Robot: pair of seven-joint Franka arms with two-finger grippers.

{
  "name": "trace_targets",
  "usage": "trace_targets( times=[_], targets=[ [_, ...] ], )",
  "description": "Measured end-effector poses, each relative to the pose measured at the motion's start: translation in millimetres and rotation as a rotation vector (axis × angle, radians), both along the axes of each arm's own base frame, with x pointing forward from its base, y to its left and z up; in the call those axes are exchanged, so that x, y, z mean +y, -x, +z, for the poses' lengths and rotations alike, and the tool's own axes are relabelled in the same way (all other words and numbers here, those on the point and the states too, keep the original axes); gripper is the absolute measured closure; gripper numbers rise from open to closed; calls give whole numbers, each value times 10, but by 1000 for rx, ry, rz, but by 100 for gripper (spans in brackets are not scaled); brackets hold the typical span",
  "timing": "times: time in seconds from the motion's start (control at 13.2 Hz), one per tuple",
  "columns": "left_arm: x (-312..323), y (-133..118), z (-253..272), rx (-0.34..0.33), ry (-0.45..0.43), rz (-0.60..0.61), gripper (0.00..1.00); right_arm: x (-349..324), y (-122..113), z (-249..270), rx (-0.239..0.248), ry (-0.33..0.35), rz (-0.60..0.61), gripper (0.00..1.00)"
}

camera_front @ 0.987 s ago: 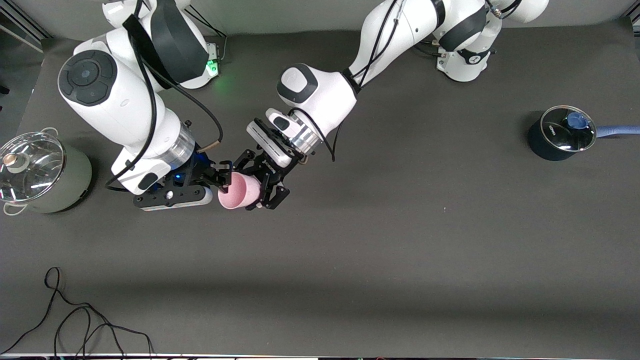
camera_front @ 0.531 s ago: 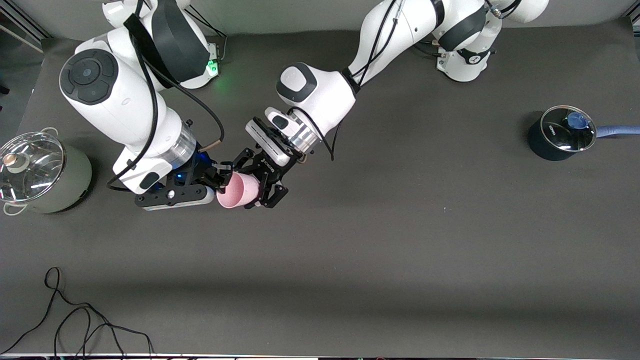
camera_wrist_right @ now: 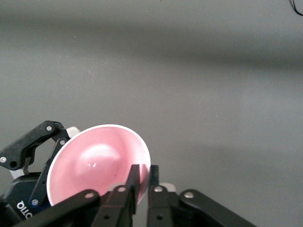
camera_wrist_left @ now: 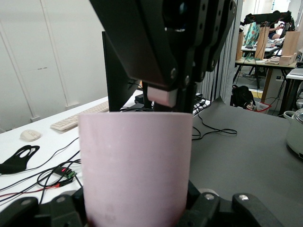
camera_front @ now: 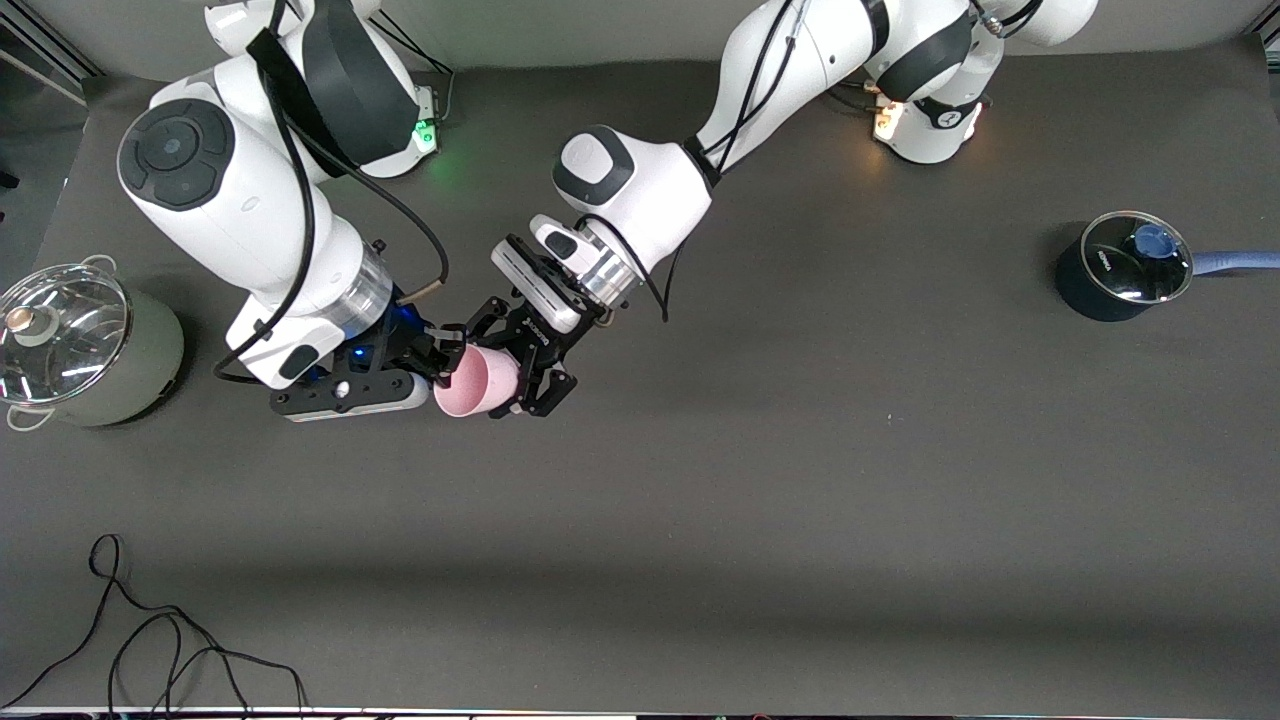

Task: Transfer pink cup from left to right arm
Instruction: 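Close the right gripper on the pink cup's rim, then open the left gripper and withdraw while the right gripper pulls away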

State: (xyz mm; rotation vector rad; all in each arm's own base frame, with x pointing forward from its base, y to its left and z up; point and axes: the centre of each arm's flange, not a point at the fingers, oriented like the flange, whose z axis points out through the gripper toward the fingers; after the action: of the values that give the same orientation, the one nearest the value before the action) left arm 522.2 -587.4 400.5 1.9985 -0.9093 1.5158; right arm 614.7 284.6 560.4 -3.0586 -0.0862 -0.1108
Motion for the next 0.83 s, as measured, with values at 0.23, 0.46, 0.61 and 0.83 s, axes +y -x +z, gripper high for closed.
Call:
trace_targets(
  times=[0.23, 0.46, 0.61, 0.83],
  targets=[
    [2, -2, 0, 1, 1, 1, 37, -7, -5, 0, 1, -5, -3, 92],
    [2, -3, 0, 2, 1, 1, 37, -7, -5, 1, 1, -6, -3, 92],
    [3, -3, 0, 2, 2, 2, 37, -7, -6, 2, 1, -6, -3, 92],
    [3, -4, 3, 2, 3, 2, 37, -11, -7, 5, 1, -7, -4, 92]
  ],
)
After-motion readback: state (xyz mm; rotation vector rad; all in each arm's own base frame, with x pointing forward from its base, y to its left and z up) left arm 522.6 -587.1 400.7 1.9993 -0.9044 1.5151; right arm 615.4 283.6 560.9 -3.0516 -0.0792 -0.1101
